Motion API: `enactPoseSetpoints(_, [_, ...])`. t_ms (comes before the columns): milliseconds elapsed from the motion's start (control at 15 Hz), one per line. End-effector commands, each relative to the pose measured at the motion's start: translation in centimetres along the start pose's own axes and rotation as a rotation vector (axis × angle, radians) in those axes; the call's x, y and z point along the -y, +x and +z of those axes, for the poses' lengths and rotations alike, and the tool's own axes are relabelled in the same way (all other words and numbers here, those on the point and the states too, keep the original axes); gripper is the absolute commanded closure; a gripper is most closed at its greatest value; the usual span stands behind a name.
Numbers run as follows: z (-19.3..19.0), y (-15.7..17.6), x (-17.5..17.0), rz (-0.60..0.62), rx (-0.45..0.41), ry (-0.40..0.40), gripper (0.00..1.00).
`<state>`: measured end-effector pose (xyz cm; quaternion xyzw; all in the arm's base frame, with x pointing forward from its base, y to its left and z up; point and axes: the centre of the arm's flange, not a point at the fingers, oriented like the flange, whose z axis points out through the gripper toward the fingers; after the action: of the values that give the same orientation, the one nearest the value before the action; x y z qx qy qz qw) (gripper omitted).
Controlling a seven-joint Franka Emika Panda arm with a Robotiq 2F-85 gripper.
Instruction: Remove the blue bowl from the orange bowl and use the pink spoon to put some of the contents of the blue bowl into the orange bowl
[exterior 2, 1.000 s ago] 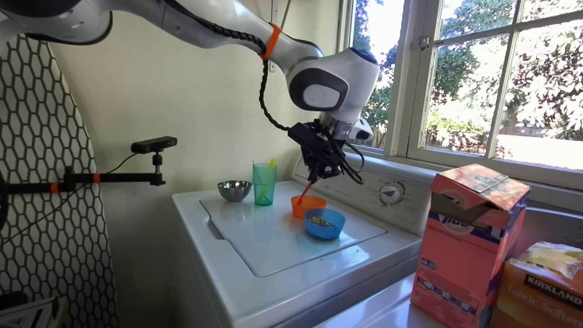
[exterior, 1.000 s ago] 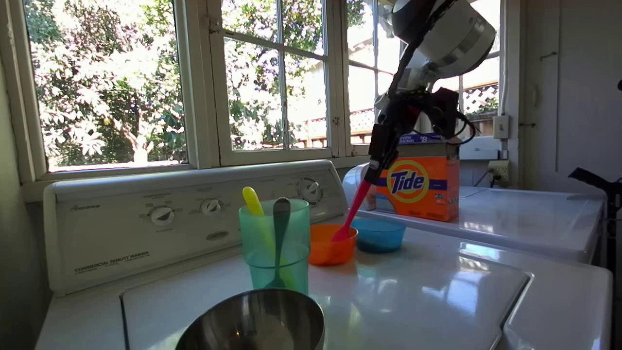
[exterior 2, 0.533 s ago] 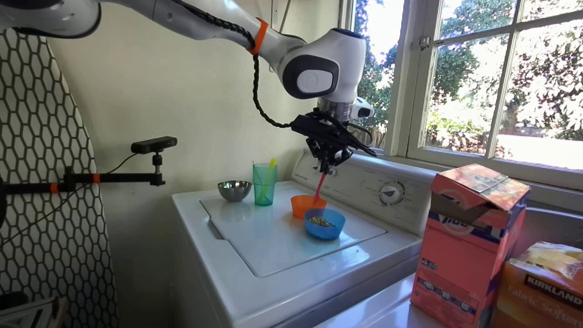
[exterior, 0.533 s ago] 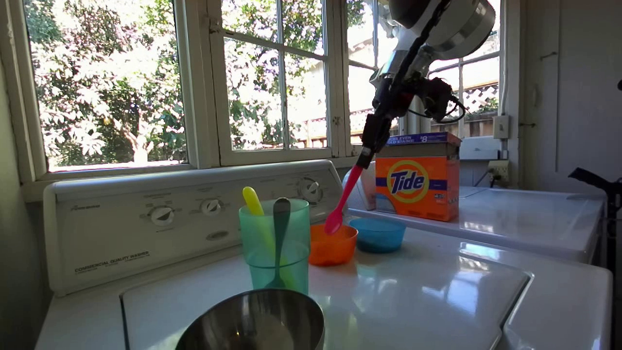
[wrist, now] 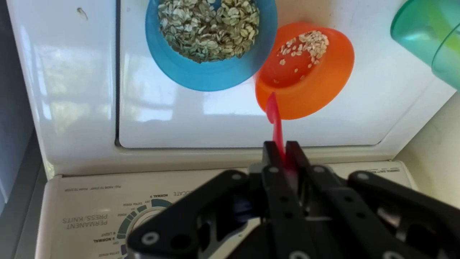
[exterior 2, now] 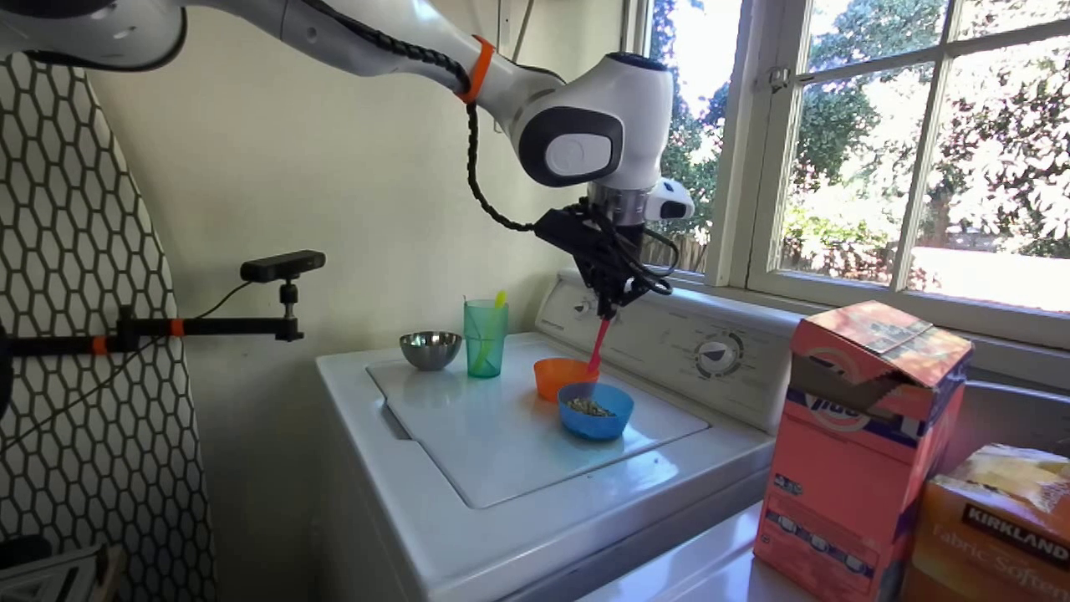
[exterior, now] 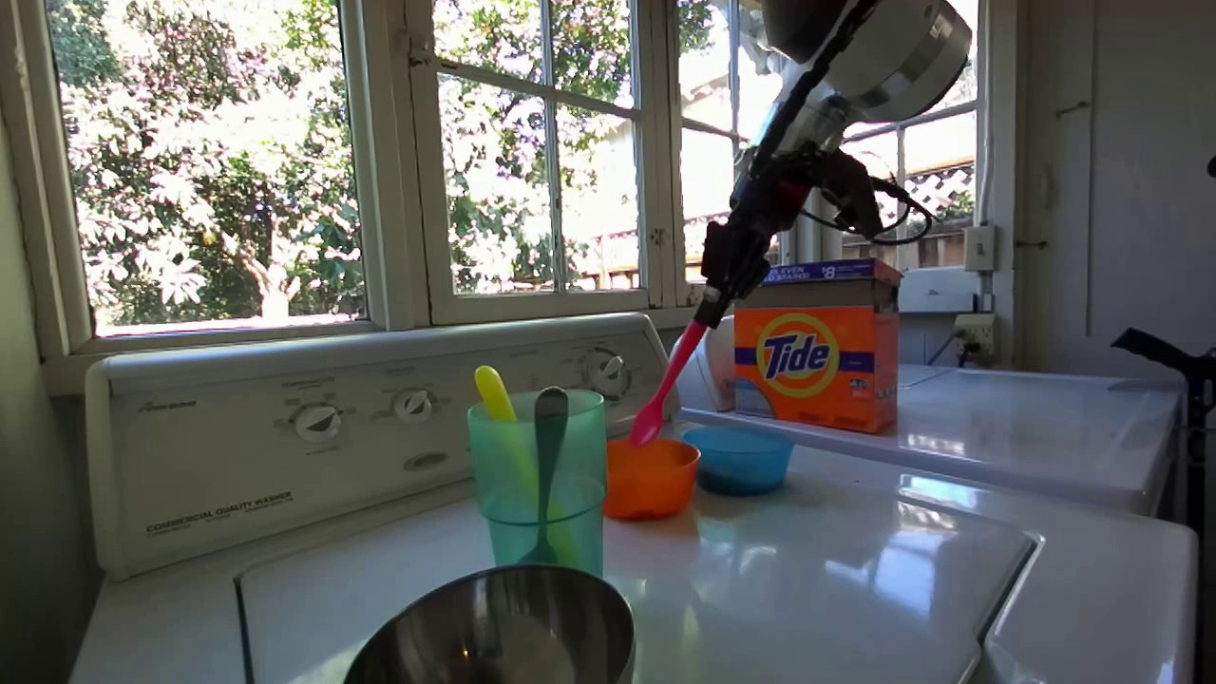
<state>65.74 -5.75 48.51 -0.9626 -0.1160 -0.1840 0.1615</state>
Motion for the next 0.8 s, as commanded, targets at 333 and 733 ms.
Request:
enactPoseSetpoints(333, [-7.9, -4.3, -5.4, 0.34, 0.108, 0.218, 0.98])
enactPoseSetpoints(733, [-9.8, -9.2, -11.5, 0.54, 0.092, 0.196, 0.98])
